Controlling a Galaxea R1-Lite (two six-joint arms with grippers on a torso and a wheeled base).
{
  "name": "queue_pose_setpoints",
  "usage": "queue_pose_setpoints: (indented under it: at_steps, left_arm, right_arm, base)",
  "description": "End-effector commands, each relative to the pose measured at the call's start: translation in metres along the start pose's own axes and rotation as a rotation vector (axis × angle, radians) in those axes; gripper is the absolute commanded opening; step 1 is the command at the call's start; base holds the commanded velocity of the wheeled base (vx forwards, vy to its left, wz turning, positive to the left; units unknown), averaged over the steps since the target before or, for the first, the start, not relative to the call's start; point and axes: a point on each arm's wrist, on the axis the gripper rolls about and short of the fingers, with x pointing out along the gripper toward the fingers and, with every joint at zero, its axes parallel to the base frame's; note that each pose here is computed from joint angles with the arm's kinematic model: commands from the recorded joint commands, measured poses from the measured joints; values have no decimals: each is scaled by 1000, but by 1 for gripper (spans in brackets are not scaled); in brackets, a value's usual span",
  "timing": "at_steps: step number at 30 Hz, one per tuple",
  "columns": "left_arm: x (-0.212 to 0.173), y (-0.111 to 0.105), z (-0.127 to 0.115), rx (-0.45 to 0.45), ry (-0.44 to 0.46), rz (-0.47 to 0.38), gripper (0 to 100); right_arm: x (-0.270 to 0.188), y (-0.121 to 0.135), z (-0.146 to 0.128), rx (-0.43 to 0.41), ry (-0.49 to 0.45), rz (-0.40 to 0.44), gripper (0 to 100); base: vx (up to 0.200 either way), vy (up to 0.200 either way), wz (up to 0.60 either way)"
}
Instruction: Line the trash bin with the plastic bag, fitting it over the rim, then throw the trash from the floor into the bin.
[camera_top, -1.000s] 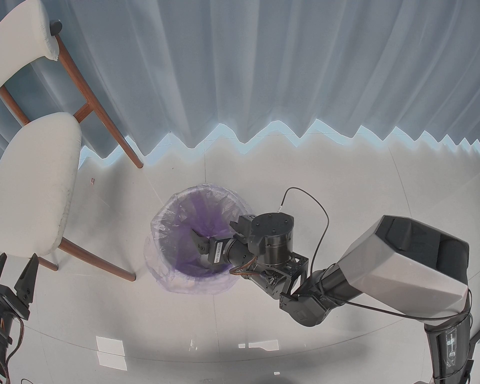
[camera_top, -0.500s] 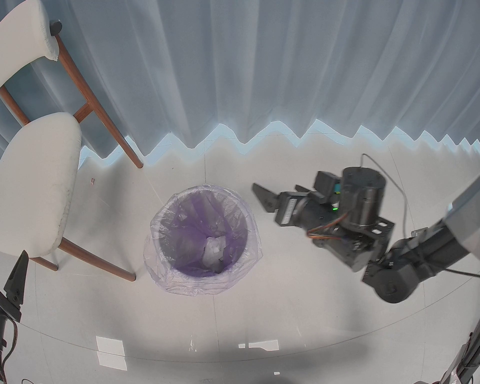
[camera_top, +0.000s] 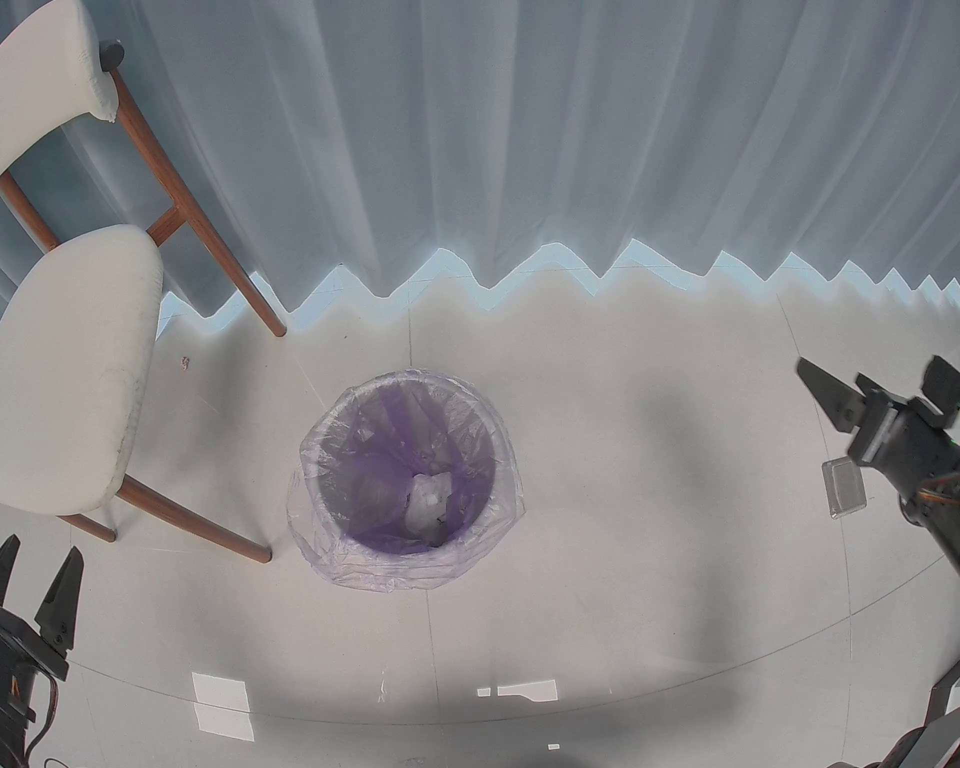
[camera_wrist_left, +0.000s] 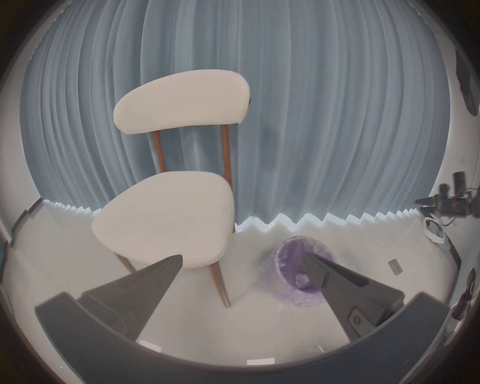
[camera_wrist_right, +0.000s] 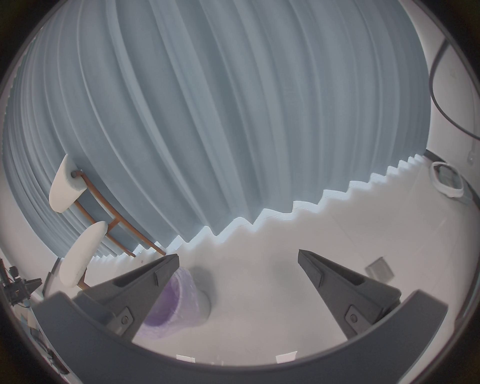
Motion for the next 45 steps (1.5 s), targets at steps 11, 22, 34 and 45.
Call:
queue_pose_setpoints:
  at_steps: [11, 22, 34, 45]
  left_arm:
    - [-51, 5, -74, 22, 114, 311, 100]
    - [-50, 3, -77, 105, 174, -1, 100]
    - [-57, 6, -80, 100, 99, -120, 100]
    - [-57, 6, -79, 79, 96, -102, 100]
  right_arm:
    - [-194, -62, -81, -164, -88, -105, 100]
    - [-197, -69, -113, -141, 23, -62, 100]
    - [-197, -68, -113, -153, 27, -33, 100]
    - [-205, -65, -123, -254, -11, 11, 100]
  base:
    - [0, 0, 0]
    - [0, 0, 0]
    - [0, 0, 0]
    - [0, 0, 0]
